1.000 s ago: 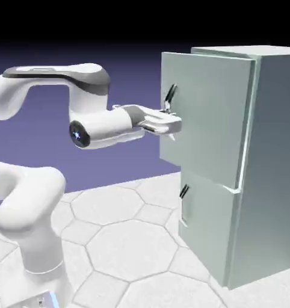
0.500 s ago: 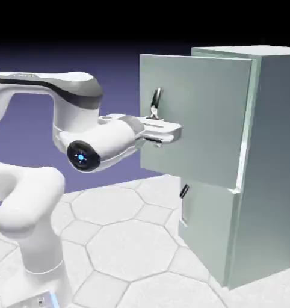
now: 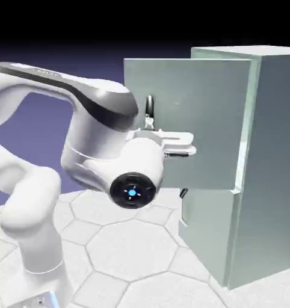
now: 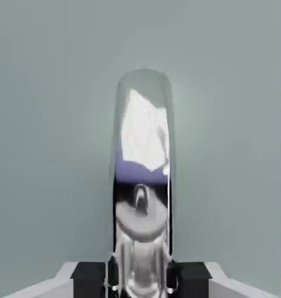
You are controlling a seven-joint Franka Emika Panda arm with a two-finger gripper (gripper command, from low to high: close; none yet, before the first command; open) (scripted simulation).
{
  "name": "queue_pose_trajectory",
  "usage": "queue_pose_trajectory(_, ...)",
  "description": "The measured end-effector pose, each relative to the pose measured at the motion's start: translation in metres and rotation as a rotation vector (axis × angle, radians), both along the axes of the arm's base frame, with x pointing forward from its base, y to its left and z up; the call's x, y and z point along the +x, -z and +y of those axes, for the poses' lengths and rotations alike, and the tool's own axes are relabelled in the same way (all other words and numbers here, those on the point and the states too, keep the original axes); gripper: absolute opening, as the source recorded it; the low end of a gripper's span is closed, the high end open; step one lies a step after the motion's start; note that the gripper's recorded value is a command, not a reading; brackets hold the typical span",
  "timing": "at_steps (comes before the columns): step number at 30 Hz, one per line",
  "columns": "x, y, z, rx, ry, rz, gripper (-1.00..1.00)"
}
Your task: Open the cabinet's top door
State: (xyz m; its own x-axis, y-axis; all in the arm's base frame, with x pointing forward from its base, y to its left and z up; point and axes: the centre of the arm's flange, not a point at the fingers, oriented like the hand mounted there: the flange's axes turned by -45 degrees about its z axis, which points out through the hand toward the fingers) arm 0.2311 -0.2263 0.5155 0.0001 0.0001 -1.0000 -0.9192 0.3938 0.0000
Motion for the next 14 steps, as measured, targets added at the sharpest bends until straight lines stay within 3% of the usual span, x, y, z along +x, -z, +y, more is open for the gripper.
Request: queue_pose_trajectory(14, 0.029, 0.000, -0.080, 0.000, -0.326, 0.000, -1.00)
